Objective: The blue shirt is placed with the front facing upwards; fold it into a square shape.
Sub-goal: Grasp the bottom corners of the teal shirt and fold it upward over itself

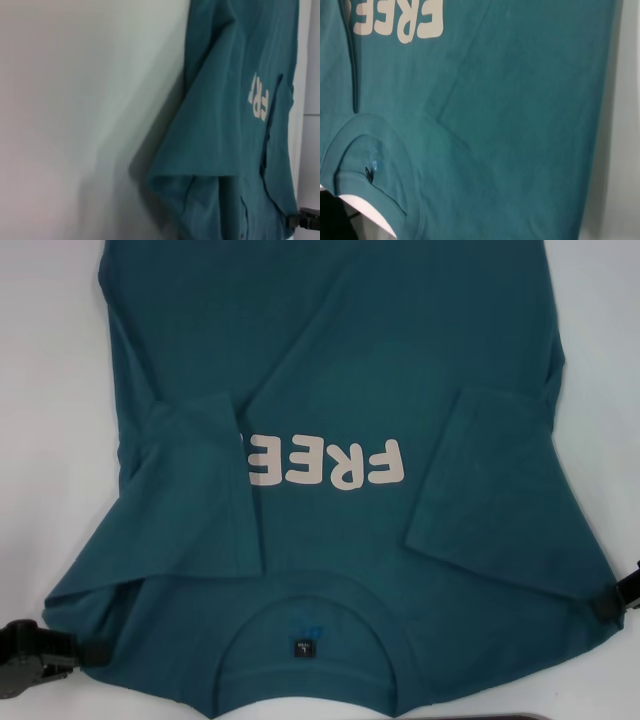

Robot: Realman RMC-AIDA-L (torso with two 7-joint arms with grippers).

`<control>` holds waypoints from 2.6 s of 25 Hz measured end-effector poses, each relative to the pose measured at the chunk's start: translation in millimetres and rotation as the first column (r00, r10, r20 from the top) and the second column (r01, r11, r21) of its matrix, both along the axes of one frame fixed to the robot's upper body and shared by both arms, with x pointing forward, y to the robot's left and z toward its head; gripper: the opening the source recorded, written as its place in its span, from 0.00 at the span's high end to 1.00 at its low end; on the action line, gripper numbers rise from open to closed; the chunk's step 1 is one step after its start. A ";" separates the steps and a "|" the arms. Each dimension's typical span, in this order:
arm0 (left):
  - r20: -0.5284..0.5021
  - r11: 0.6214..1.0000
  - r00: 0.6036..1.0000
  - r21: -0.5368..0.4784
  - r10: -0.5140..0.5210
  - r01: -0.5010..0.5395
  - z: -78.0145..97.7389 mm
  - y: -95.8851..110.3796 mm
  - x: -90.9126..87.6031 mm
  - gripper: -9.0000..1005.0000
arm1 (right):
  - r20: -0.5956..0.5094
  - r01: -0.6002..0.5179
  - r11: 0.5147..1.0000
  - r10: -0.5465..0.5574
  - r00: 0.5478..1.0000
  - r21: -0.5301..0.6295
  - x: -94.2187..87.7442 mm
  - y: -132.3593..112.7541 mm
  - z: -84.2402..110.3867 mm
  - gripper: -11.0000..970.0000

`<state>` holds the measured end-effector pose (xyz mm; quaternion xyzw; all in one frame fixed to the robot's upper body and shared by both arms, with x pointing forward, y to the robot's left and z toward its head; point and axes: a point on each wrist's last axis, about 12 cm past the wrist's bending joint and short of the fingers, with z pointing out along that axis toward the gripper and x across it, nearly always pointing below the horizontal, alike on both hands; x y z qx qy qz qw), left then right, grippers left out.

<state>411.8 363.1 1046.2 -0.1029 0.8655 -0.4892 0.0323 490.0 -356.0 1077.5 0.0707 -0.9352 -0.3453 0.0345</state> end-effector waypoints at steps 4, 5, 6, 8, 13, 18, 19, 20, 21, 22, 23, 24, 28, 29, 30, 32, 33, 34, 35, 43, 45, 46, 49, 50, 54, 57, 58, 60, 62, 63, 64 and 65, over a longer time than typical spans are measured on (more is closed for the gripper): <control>0.004 1.000 1.000 -0.012 -0.013 0.013 0.0 -1.9 -2.1 0.98 | -0.013 -0.005 1.000 0.005 1.000 0.010 -6.0 0.2 -3.2 0.96; 0.004 1.000 1.000 -0.013 -0.013 0.013 -0.1 -2.0 -2.4 0.98 | -0.015 -0.004 1.000 0.004 1.000 0.012 -7.1 0.1 -3.8 0.96; 0.004 1.000 1.000 -0.013 -0.013 0.013 -0.2 -2.1 -2.5 0.98 | -0.018 -0.003 1.000 0.003 1.000 0.013 -8.0 0.0 -4.2 0.96; 0.003 1.000 1.000 -0.015 -0.018 0.018 -0.1 -2.6 -2.8 0.98 | -0.021 -0.007 1.000 0.007 1.000 0.016 -8.9 0.2 -4.3 0.96; -0.004 0.999 0.999 -0.015 -0.050 0.050 -1.1 -5.6 -4.3 0.98 | -0.023 -0.024 1.000 0.024 0.999 0.020 -10.6 0.4 -4.2 0.96; -0.007 0.998 0.998 -0.024 -0.059 0.058 -2.5 -6.8 -9.0 0.98 | -0.036 -0.031 1.000 0.031 0.999 -0.001 -13.0 -2.9 -5.3 0.96; -0.008 0.998 0.998 -0.026 -0.059 0.059 -2.6 -7.1 -9.9 0.98 | -0.036 -0.029 1.000 0.029 0.999 -0.002 -12.8 -3.6 -5.0 0.96; -0.008 0.998 0.998 -0.028 -0.060 0.060 -2.8 -7.3 -10.7 0.98 | -0.035 -0.027 1.000 0.027 0.999 -0.003 -12.7 -4.4 -4.6 0.96; -0.007 0.998 0.998 -0.028 -0.061 0.061 -3.1 -7.5 -11.3 0.98 | -0.034 -0.026 1.000 0.025 0.999 -0.004 -12.5 -5.1 -4.2 0.96; -0.006 0.998 0.998 -0.029 -0.062 0.062 -3.4 -8.1 -11.5 0.98 | -0.033 -0.024 1.000 0.024 0.999 -0.003 -12.3 -5.6 -3.8 0.96; -0.005 0.998 0.998 -0.030 -0.064 0.063 -3.6 -8.5 -11.9 0.98 | -0.031 -0.023 1.000 0.023 0.999 -0.001 -12.2 -5.7 -3.5 0.96; -0.001 0.997 0.998 -0.033 -0.066 0.066 -3.5 -8.9 -11.9 0.98 | -0.028 -0.024 1.000 0.024 0.999 0.006 -12.0 -5.7 -2.7 0.96; 0.065 0.995 0.995 -0.060 -0.073 0.077 3.9 -10.8 -2.4 0.98 | 0.031 -0.035 0.995 0.032 0.999 0.097 -7.2 -1.5 7.2 0.96; 0.089 0.994 0.993 -0.071 -0.072 0.078 7.5 -11.4 3.1 0.98 | 0.054 -0.039 0.991 0.032 0.998 0.129 -5.3 -0.1 11.0 0.96; 0.121 0.993 0.990 -0.085 -0.069 0.080 12.3 -12.5 10.2 0.98 | 0.079 -0.044 0.986 0.031 0.996 0.162 -2.6 1.6 15.5 0.96; 0.171 0.991 0.983 -0.108 -0.063 0.082 20.9 -14.5 23.2 0.98 | 0.125 -0.055 0.974 0.028 0.992 0.220 2.3 4.2 24.0 0.96; 0.197 0.990 0.979 -0.118 -0.059 0.083 26.2 -15.8 31.5 0.98 | 0.149 -0.060 0.968 0.023 0.989 0.246 4.8 4.9 28.4 0.96; 0.217 0.988 0.975 -0.127 -0.055 0.084 31.2 -17.5 39.8 0.98 | 0.175 -0.058 0.962 0.010 0.984 0.268 7.8 4.3 32.8 0.96; 0.229 0.988 0.972 -0.131 -0.051 0.082 35.3 -19.0 47.1 0.98 | 0.194 -0.052 0.957 -0.004 0.981 0.285 9.8 3.2 36.0 0.96; 0.277 0.994 0.961 -0.109 0.008 0.023 59.1 -39.9 109.8 0.98 | 0.321 0.063 0.926 -0.192 0.927 0.372 23.9 -25.1 64.4 0.96; 0.291 0.996 0.956 -0.091 0.027 0.000 63.4 -46.4 126.8 0.98 | 0.354 0.094 0.917 -0.242 0.903 0.387 29.2 -31.2 70.7 0.96; 0.301 0.997 0.953 -0.082 0.034 -0.010 65.8 -49.7 135.0 0.98 | 0.371 0.108 0.912 -0.267 0.890 0.396 32.4 -33.7 74.0 0.96; 0.334 0.998 0.941 -0.061 0.050 -0.032 72.2 -61.4 157.1 0.98 | 0.409 0.147 0.903 -0.322 0.854 0.403 44.1 -36.4 80.1 0.96; 0.348 0.998 0.936 -0.051 0.059 -0.044 74.4 -65.1 164.5 0.98 | 0.421 0.158 0.903 -0.334 0.843 0.399 49.2 -35.8 81.4 0.96; 0.397 0.998 0.915 -0.011 0.068 -0.070 84.2 -84.8 191.9 0.98 | 0.460 0.182 0.906 -0.357 0.813 0.381 69.3 -25.8 82.8 0.96; 0.416 0.997 0.907 0.021 0.062 -0.078 87.7 -101.4 205.9 0.98 | 0.477 0.173 0.917 -0.340 0.810 0.360 84.2 -7.5 79.5 0.96; 0.422 0.996 0.904 0.033 0.061 -0.083 88.1 -108.9 210.4 0.98 | 0.484 0.174 0.921 -0.336 0.808 0.348 88.0 -3.4 78.3 0.96; 0.435 0.995 0.899 0.051 0.058 -0.089 88.8 -118.8 216.6 0.98 | 0.501 0.171 0.933 -0.318 0.805 0.318 97.4 8.3 75.0 0.96; 0.449 0.993 0.892 0.072 0.053 -0.095 91.1 -127.4 223.3 0.98 | 0.519 0.173 0.943 -0.304 0.799 0.285 107.4 19.0 73.1 0.96; 0.456 0.992 0.889 0.079 0.049 -0.095 92.7 -130.9 226.0 0.98 | 0.525 0.177 0.946 -0.301 0.796 0.272 111.5 22.5 73.0 0.96; 0.462 0.992 0.886 0.084 0.045 -0.094 94.5 -133.9 228.3 0.98 | 0.535 0.179 0.950 -0.293 0.792 0.256 116.8 27.2 73.7 0.96; 0.467 0.992 0.883 0.087 0.042 -0.093 96.4 -136.1 230.3 0.98 | 0.543 0.181 0.953 -0.289 0.789 0.244 120.5 30.1 74.4 0.96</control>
